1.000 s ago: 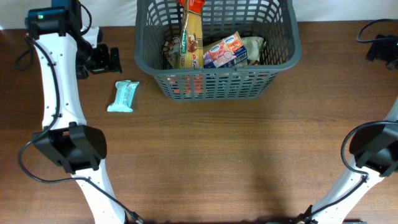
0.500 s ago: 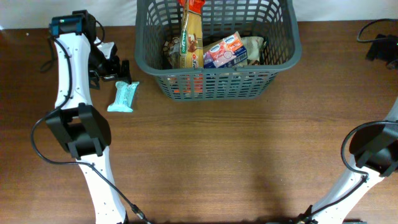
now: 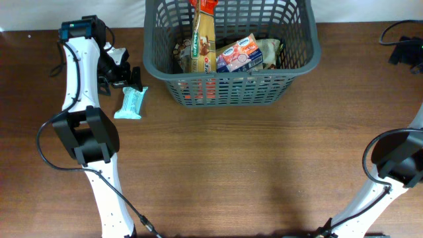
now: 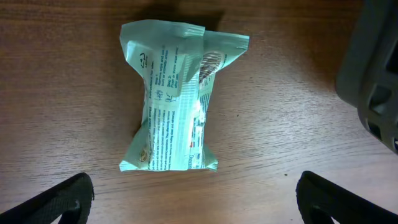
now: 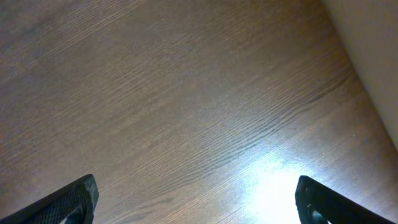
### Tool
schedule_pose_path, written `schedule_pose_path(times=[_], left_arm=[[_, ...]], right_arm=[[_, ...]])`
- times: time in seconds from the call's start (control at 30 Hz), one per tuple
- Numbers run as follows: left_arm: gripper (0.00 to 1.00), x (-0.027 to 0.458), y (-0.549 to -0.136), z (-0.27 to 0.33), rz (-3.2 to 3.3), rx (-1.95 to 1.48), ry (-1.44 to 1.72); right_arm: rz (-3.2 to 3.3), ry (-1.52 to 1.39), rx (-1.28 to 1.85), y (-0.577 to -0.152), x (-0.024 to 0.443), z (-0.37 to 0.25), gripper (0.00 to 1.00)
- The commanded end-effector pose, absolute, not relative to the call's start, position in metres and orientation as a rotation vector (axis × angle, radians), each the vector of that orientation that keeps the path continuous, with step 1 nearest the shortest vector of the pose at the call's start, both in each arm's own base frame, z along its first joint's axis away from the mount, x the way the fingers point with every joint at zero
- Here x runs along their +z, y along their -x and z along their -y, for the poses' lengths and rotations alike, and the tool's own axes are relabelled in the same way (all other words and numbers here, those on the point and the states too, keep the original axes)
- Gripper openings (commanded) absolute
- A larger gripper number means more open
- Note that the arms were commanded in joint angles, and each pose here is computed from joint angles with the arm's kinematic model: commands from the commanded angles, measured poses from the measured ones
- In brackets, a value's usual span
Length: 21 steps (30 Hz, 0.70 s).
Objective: Pack container
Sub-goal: 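Lower left gripper onto the mint-green wipes pouch and grasp it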
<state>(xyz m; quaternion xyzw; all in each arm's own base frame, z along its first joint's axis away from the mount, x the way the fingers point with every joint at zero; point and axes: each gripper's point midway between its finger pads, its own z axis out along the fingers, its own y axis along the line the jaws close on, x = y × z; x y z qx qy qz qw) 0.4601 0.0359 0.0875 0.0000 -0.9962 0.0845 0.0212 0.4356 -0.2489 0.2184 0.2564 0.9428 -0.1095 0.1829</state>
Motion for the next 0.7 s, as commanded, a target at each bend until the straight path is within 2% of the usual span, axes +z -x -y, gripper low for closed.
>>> schedule_pose_path(times=[0.0,0.67], left_arm=[[1.00,0.074,-0.461,-0.034,3.063,0.296,0.034],[1.00,0.011,-0.444,-0.015,2.917,0.360,0.043]], right_arm=[[-2.650,-0.737,-0.304,-0.436,0.220,0.248,0.99],[-2.650,-0.737,-0.304,-0.436,0.220,0.248,0.99]])
